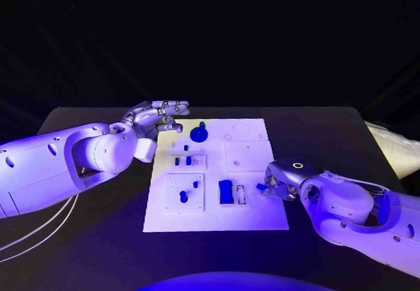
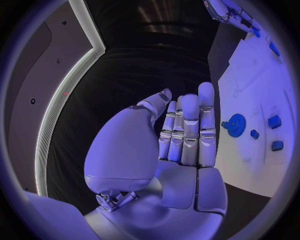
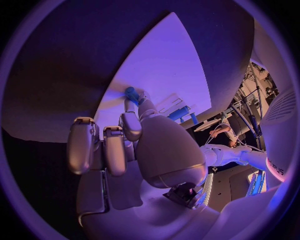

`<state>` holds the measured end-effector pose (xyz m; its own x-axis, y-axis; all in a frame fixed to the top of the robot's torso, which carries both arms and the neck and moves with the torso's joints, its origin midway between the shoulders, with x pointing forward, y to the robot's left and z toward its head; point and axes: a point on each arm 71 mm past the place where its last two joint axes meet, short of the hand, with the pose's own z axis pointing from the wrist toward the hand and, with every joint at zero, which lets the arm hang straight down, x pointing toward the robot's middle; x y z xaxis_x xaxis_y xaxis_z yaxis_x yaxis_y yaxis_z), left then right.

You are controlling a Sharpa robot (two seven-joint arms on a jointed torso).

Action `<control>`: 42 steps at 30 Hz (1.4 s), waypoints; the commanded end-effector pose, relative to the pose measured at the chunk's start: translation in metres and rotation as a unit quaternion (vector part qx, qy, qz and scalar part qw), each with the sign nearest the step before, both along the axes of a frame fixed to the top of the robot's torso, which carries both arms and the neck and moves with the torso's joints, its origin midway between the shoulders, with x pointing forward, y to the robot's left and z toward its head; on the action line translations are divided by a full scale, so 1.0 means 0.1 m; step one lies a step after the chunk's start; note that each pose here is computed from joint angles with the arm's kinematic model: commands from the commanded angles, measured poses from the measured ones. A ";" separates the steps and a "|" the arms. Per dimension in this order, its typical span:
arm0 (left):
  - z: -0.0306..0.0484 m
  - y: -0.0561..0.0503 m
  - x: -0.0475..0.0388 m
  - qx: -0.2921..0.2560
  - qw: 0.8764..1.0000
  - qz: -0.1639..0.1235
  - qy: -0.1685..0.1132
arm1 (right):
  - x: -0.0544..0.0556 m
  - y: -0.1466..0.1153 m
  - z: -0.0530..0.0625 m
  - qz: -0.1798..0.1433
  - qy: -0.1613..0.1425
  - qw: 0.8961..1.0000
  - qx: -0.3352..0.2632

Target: Assemble the parts on the task board

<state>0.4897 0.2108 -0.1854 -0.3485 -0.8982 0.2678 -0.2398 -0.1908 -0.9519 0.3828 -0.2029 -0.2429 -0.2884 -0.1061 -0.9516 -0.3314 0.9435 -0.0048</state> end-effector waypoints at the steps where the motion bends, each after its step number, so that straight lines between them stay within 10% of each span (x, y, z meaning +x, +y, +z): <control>1: 0.009 -0.03 -0.005 -0.006 1.000 -0.010 -0.002 | -0.07 -0.05 -0.23 -0.007 0.057 0.997 -0.042; 9: 0.004 -0.03 -0.007 -0.006 1.000 -0.010 -0.002 | -0.07 -0.04 -0.18 -0.044 0.061 0.996 0.046; 19: -0.001 -0.03 -0.009 -0.006 1.000 -0.010 -0.001 | -0.09 -0.11 -0.01 -0.121 0.103 0.968 0.196; 42: -0.003 -0.03 -0.014 -0.006 1.000 -0.011 0.001 | -0.12 0.09 -0.02 -0.123 0.156 0.951 0.236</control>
